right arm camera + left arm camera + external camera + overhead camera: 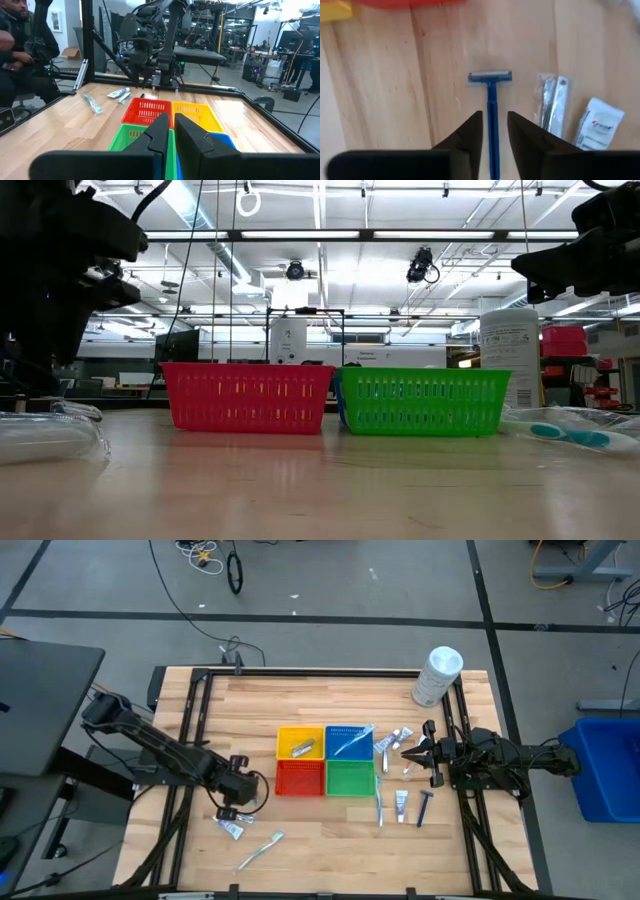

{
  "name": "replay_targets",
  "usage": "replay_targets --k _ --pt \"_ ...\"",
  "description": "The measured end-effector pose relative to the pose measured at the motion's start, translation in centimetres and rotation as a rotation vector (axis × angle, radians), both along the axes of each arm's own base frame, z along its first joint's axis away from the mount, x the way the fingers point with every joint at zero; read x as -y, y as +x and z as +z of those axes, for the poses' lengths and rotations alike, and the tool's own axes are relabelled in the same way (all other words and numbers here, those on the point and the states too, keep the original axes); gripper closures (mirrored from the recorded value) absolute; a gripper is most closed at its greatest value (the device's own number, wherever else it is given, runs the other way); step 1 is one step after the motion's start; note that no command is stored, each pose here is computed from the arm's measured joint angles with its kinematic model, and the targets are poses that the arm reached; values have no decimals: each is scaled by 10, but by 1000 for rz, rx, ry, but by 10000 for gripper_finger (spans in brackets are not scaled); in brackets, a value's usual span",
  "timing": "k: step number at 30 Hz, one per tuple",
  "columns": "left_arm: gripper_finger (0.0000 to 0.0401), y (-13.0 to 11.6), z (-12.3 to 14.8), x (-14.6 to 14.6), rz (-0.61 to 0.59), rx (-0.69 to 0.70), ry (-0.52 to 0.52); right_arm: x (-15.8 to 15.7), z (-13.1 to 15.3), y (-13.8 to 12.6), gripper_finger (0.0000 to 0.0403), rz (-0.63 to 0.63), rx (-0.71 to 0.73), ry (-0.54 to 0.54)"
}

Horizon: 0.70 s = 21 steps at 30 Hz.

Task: Pick & Place Travel size toiletries
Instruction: Put the left shaver into the green bin

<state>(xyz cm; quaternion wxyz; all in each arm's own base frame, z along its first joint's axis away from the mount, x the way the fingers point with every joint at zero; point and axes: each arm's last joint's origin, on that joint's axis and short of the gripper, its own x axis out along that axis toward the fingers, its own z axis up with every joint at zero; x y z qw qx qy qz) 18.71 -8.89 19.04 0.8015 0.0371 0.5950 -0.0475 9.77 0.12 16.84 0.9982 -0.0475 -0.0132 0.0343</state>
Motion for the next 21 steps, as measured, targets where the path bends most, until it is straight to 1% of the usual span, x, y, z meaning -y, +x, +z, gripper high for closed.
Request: replay_targets --k 5,9,14,21 --pt "233 2 -10 2 2 -26 -20 0 0 0 362 0 0 0" --pt "204 2 -18 3 20 -44 -31 0 0 0 362 0 0 0" --pt "196 -1 -25 1 47 -64 -35 0 0 0 362 0 0 0" --pt "206 0 -26 1 52 -51 -36 0 0 0 363 1 0 0"
